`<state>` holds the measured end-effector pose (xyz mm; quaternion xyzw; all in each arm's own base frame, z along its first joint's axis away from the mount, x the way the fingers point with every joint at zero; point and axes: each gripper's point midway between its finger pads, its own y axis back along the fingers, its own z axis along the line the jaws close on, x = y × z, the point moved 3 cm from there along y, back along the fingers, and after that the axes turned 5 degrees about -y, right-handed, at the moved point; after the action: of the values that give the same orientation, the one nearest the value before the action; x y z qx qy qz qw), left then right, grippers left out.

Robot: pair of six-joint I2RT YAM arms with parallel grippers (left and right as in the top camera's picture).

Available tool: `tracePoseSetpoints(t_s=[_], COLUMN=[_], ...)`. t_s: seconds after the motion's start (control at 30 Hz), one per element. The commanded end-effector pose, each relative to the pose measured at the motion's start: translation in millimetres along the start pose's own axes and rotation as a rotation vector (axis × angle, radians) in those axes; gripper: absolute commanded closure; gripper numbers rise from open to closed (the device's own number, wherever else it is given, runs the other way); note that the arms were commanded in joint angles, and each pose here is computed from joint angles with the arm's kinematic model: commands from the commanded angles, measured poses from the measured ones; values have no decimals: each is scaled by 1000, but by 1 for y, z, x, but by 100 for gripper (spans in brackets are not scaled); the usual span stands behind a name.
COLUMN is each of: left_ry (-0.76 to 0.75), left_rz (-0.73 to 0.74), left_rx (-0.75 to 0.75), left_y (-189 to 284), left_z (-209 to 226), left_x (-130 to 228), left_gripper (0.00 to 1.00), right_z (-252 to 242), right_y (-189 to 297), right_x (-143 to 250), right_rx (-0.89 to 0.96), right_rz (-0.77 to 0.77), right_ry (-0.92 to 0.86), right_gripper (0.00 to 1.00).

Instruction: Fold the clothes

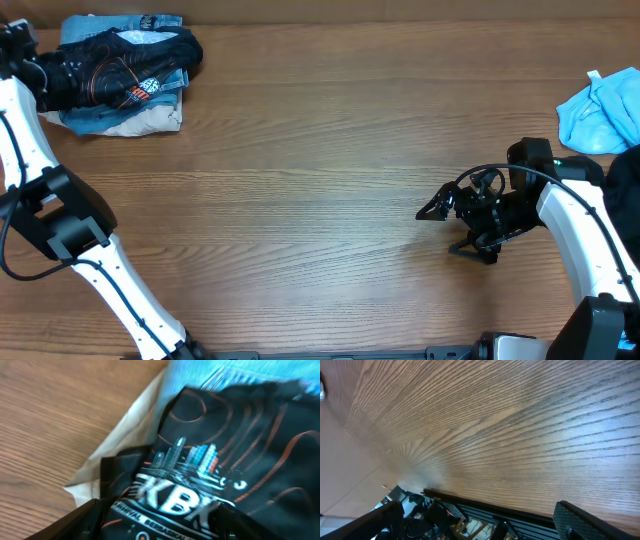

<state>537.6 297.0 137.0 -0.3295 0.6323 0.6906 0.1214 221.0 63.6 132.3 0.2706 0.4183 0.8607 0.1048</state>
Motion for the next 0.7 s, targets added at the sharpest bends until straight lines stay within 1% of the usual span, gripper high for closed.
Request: tracePoseSetpoints(t_s=[0.0,0.07,0.1,0.17,0.2,0.23,0.33,0.5,0.57,0.67], left_ry=[-26,-27,-28,-31,-23,-13,14,3,-6,-2], left_rz=[52,50,40,16,-6,-16,-35,-72,-103,-176], left_rx=[-9,-10,-12,-17,-20,-21,-22,-30,-38,-53], left_y=[-23,-26,-26,-24,-22,-22,-21,-17,-10,4], left_z=[6,6,7,8,7,7,5,1,-1,-4], left_x=[19,19,17,11,5,3,-2,-13,-24,-46], left_gripper=[25,37,50,65,76,80,89,92,95,95], right_z=[9,9,9,9,9,9,9,9,9,9], right_y=[9,9,9,9,9,9,9,9,9,9], right_x=[-1,-1,-1,-1,-1,-1,-1,-1,-1,-1], right_rx=[-28,-28,-29,-29,-28,-28,-28,-29,-29,-29], right_rz=[-31,-31,-31,-31,-31,-31,-31,-31,-31,-31], right_ry=[16,15,12,12,0,-8,-11,-10,-10,-11], right_gripper=[0,0,0,0,0,0,0,0,0,0])
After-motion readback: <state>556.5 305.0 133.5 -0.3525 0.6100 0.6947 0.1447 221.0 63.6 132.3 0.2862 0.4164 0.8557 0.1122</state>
